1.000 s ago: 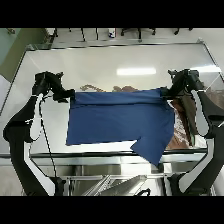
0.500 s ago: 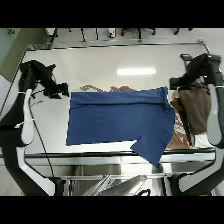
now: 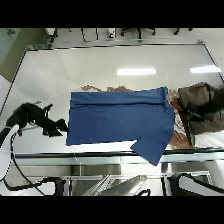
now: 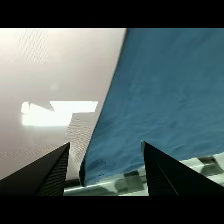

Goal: Fold the shirts.

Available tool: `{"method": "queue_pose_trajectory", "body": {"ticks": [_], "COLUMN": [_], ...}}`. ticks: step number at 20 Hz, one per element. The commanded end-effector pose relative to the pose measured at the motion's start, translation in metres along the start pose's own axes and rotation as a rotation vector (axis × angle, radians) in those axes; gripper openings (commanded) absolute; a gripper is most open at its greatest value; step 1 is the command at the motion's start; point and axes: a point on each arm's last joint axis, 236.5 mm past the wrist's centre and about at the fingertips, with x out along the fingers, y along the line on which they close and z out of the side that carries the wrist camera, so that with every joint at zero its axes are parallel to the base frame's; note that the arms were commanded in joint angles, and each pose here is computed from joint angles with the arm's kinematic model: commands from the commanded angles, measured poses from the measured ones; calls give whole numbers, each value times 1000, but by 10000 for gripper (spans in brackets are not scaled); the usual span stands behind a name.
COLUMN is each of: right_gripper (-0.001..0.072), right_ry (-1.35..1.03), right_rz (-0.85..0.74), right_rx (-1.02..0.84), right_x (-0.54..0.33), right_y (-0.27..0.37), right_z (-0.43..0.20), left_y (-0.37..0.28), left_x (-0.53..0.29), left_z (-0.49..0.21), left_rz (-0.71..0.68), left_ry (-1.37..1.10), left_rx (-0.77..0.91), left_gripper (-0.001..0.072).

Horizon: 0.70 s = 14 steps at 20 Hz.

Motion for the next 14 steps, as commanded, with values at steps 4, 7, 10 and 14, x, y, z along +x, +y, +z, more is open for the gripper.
{"method": "queue_pose_trajectory", "body": {"ticks": [4, 7, 10, 14], "right_gripper": [373, 373, 373, 372], "right_ry": [99, 138, 175, 246], "right_rz": [80, 101, 143, 184], "right_rx": [169, 189, 212, 196], "right_x": [47, 63, 82, 109], "right_y": [-32, -30, -23, -5], "right_z": [-75, -90, -99, -106], "left_y": [-12, -20, -25, -24], "left_x": [35, 36, 39, 38], "left_z": [-19, -24, -24, -22], "left_rz": [-165, -181, -172, -174], "left_ry": [-11, 11, 10, -1], "left_rx": [-33, -15, 21, 15], "left_gripper": [495, 235, 11, 10]}}
